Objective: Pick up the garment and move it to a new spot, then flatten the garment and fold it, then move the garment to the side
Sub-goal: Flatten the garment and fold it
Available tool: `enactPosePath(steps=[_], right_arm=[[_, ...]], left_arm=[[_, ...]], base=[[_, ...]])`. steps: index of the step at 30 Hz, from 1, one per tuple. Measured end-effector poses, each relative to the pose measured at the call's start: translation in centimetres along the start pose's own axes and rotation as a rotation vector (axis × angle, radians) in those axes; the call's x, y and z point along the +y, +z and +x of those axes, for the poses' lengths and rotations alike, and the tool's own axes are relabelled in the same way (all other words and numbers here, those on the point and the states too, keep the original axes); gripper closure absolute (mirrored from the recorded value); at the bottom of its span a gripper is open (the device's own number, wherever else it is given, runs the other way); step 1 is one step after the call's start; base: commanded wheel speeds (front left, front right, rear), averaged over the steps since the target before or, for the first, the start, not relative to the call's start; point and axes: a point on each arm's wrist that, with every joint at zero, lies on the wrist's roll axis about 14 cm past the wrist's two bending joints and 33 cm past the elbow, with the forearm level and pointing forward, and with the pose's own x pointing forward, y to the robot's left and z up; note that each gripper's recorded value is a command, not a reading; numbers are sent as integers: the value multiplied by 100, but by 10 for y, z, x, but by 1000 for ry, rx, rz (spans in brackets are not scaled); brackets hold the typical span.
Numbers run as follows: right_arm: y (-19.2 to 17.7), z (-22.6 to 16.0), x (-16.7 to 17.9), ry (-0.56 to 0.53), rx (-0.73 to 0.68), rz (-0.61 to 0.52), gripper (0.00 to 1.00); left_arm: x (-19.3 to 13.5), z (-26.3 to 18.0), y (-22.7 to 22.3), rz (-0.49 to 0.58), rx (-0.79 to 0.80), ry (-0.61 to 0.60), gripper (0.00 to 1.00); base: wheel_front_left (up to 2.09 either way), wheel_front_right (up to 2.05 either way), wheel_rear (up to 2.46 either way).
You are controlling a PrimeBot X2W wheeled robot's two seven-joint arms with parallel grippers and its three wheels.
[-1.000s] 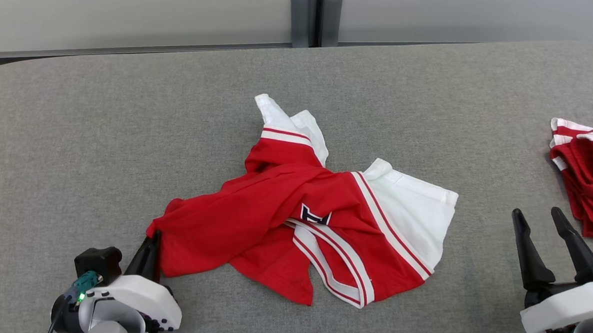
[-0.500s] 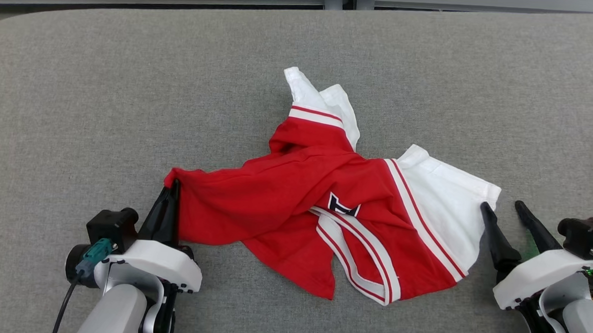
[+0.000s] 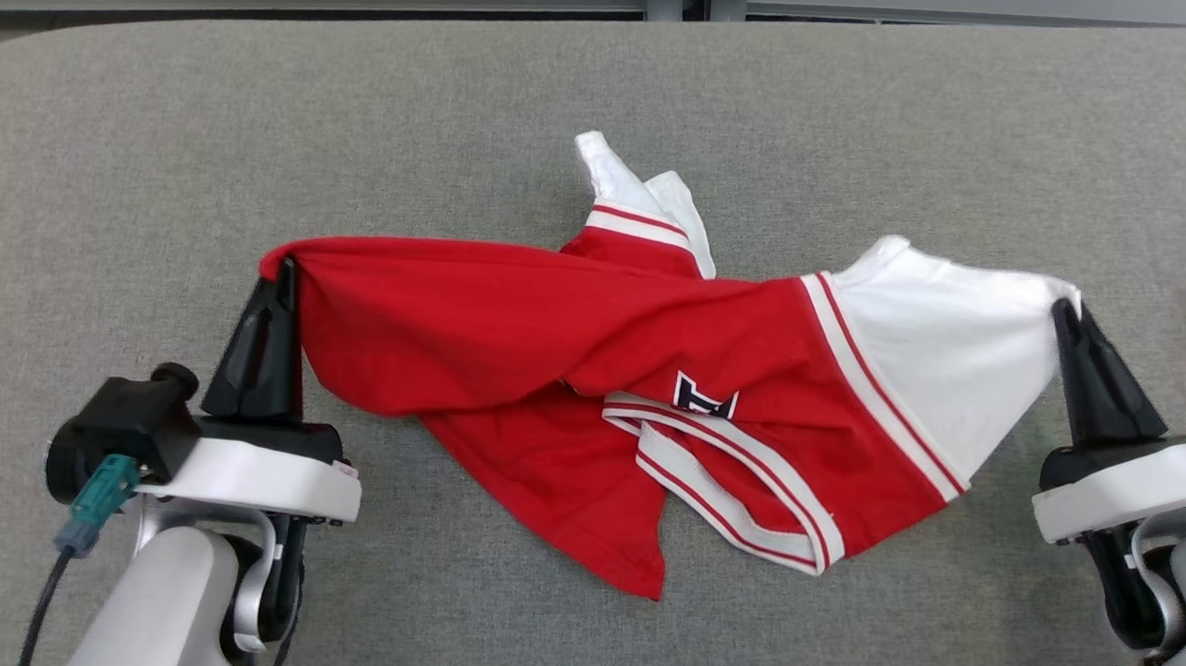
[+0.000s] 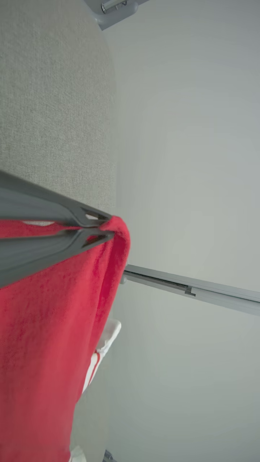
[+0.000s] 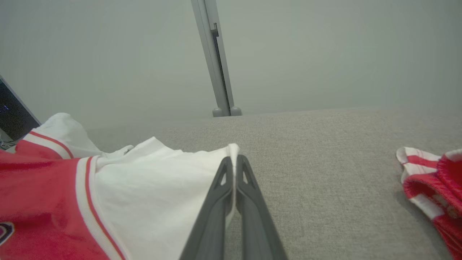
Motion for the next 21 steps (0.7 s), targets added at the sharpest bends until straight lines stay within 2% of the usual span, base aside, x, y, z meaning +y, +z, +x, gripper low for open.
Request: enactPosePath(steps=[7, 8, 9, 16, 21], right_arm=[[120, -20, -4, 3, -336, -150, 100], [120, -20, -4, 3, -336, -150, 100], [139, -26, -3, 2, -388, -177, 100], [264, -81, 31, 36, -710, -361, 100], [338, -130, 59, 47, -902, -485, 100]], left_arm=[[-15, 2, 87, 41, -241, -51, 100], [-15, 2, 87, 41, -241, -51, 100], [-19, 1, 100, 46, -274, -61, 100], [-52, -15, 205, 96, -553, -148, 100], [-73, -38, 273, 131, -735, -208, 100]], base=[[0, 0, 0], [0, 0, 0], [0, 0, 0], [0, 0, 0], [0, 0, 0]])
